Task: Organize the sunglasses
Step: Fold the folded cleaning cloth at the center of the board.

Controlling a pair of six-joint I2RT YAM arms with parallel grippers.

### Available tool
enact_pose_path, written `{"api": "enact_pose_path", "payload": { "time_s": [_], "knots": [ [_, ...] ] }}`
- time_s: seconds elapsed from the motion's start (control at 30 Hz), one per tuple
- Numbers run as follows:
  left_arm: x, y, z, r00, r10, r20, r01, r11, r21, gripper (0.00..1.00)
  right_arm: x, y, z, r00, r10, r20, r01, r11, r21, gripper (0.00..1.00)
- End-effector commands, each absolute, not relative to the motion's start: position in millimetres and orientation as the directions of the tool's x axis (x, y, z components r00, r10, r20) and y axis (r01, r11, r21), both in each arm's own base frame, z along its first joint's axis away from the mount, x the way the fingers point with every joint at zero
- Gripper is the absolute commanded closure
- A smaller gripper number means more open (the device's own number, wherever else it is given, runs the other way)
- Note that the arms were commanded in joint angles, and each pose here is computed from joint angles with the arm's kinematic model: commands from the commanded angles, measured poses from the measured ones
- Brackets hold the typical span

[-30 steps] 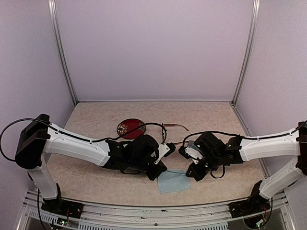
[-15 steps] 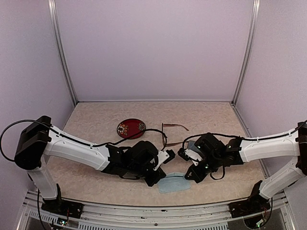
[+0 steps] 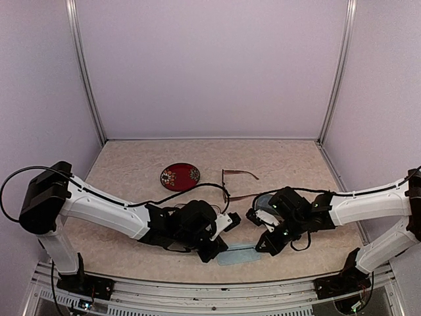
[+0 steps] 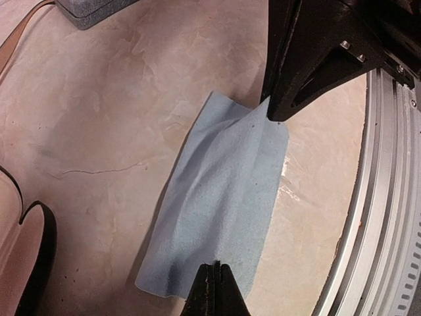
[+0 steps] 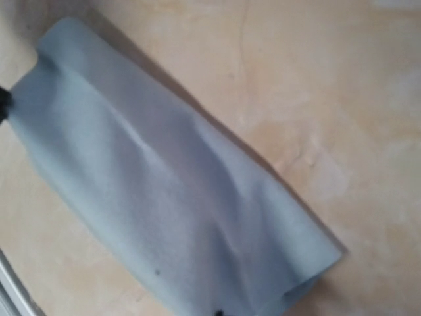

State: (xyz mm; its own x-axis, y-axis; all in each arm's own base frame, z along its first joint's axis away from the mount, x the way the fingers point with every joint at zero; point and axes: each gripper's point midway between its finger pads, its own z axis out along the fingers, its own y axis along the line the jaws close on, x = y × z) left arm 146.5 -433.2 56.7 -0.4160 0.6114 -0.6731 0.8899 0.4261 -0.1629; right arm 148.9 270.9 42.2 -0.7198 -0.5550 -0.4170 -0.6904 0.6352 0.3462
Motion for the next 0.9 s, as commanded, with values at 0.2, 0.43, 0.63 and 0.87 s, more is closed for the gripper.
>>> {"api": "enact_pose_path", "payload": {
  "time_s": [0.2,0.43,0.63,0.87],
  "knots": [
    [137.2,-435.9,42.8,-0.426,0.616,-0.663,0.891,0.412,-0.190,1.00,141.1,267.6,35.8,-0.734,-0.555,-0.392,-0.679,0.628,0.381,1.00],
    [132.1,-434.8,38.7,-0.420,0.633,-0.651,0.897,0.399,-0.191,1.00,139.9,267.1,34.7,-0.734,-0.556,-0.390,-0.678,0.627,0.383,1.00],
    [127.6,-434.2,37.9,-0.410,0.651,-0.638,0.904,0.383,-0.190,1.00,138.0,265.4,30.7,-0.737,-0.561,-0.377,-0.676,0.629,0.384,1.00],
    [125.9,-431.4,33.1,-0.404,0.672,-0.621,0.908,0.375,-0.185,1.00,136.0,264.7,27.3,-0.742,-0.561,-0.367,-0.670,0.631,0.390,1.00]
  ]
}}
